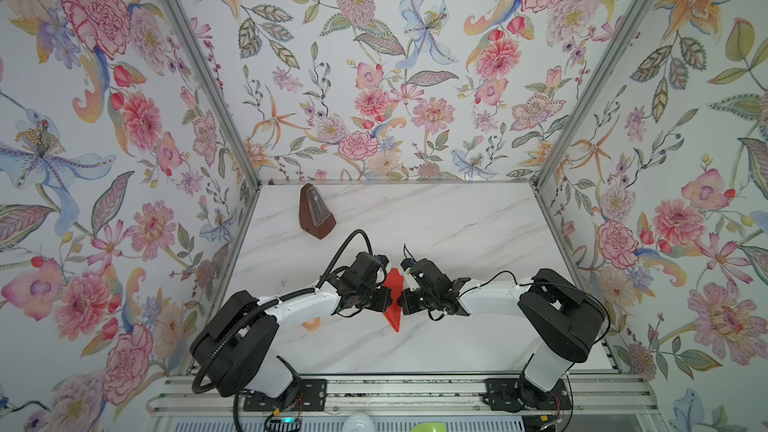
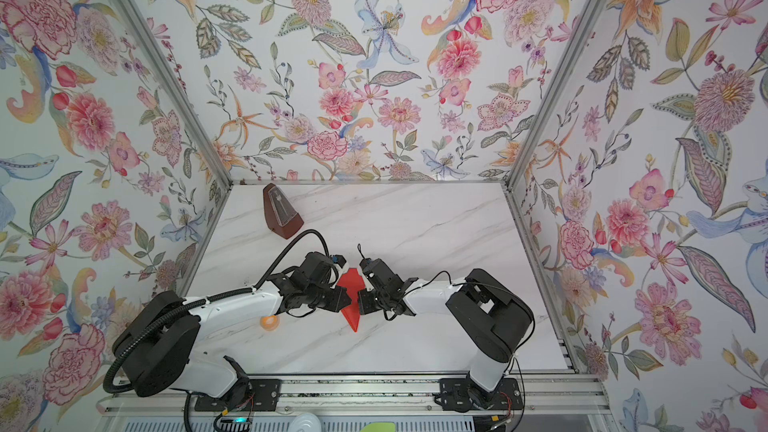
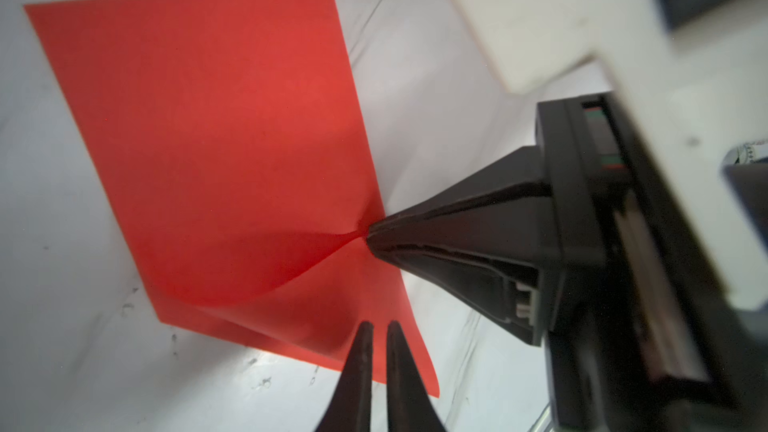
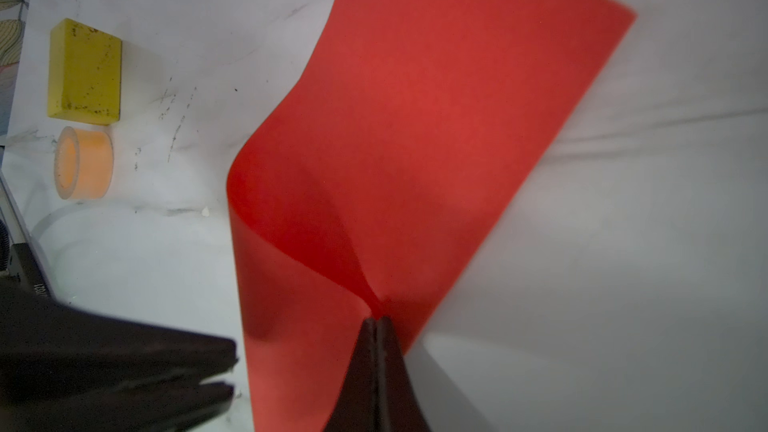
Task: Fold a paper plane with a square sheet of paper (fold left side to right side)
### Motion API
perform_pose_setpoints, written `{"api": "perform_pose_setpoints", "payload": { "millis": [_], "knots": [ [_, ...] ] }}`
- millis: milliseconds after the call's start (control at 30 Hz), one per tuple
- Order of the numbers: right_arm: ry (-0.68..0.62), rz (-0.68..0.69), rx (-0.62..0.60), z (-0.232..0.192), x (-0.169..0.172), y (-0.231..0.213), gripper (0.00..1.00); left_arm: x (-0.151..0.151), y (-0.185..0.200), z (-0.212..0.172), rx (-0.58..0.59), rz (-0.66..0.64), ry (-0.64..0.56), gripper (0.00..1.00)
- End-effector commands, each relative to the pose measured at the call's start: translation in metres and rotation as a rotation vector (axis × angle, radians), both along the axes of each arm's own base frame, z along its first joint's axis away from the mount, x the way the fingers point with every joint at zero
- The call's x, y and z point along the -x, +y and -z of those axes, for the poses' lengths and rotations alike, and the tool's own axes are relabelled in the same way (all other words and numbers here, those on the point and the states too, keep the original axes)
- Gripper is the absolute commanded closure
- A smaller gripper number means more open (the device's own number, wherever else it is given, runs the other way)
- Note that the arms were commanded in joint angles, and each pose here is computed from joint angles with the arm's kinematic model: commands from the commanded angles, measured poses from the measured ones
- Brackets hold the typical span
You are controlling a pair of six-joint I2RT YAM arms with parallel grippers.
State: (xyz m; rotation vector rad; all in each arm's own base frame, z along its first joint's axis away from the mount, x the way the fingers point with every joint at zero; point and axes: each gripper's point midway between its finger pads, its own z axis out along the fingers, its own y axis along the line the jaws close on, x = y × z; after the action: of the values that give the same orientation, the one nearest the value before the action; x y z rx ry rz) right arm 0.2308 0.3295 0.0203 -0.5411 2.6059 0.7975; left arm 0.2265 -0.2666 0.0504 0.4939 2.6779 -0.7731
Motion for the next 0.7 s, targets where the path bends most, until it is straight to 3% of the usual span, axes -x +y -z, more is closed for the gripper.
{"api": "perform_pose_setpoints", "payload": {
  "millis": [0,667],
  "knots": [
    [0.075,0.008,0.087,0.028,0.014,-0.016,1.0,-0.002,0.01,0.016,-0.057,-0.036,0.008,0.89],
    [0.045,0.014,0.074,0.009,-0.001,-0.012,1.0,0.009,0.029,0.059,-0.163,-0.044,0.072,0.91]
  ]
}}
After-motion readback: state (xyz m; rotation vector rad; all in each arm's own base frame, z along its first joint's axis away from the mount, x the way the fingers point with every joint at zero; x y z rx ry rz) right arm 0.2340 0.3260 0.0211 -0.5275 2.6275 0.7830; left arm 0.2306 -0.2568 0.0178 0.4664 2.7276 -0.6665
